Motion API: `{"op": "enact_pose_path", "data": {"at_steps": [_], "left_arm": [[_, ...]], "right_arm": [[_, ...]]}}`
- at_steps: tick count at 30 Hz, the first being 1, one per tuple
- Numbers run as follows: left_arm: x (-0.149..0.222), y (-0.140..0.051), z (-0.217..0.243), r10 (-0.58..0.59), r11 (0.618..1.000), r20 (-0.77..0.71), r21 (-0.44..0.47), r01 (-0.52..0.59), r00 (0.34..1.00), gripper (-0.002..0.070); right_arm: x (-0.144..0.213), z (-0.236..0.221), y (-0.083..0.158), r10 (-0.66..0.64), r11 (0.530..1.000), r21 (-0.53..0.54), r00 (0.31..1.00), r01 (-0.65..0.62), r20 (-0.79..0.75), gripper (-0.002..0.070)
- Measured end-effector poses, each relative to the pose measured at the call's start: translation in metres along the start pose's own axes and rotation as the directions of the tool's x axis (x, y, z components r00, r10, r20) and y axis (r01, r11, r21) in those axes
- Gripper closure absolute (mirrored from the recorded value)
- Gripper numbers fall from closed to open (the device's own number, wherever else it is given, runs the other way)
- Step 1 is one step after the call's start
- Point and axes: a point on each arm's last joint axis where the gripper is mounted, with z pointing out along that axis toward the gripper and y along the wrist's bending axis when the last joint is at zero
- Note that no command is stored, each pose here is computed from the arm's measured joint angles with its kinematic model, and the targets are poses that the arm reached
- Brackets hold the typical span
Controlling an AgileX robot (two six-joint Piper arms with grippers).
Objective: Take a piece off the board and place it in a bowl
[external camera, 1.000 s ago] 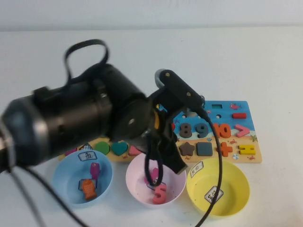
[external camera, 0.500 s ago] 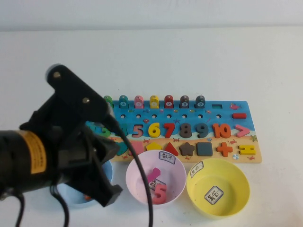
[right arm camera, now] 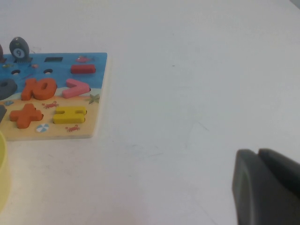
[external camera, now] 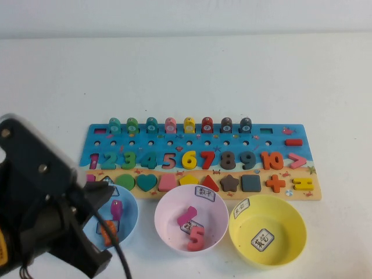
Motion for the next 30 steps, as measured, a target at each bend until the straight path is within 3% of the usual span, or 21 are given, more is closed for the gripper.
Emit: {"op": "enact_pose_path", "data": {"at_steps": [8,16,20,24,30], "left_arm": [[0.078,0.016,0.001,-0.104,0.985,0.322,-0.097,0.142,0.941,0.0678],[0.137,0.022,-0.020,-0.123,0.908,0.449,-0.308,0.283,0.885,0.0678],[0.156,0.021,-0.025,-0.123,0.853,0.496,-0.390,0.346,0.860,0.0678],[0.169,0.020,-0.027,-0.174,0.804,0.526,-0.412,0.429,0.832,0.0678],[0.182,0.017,-0.023,-0.235,0.795,0.416,-0.438,0.421,0.878,0.0678]], "right_arm": [[0.000,0.000,0.000,0.000,1.000,0.000,1.000,0.000,0.000,0.0694],[0.000,0.000,0.000,0.000,1.000,0.000,1.000,0.000,0.000,0.0694],[0.000,0.000,0.000,0.000,1.000,0.000,1.000,0.000,0.000,0.0694],[0.000,0.000,0.000,0.000,1.000,0.000,1.000,0.000,0.000,0.0694],[0.000,0.000,0.000,0.000,1.000,0.000,1.000,0.000,0.000,0.0694]]}}
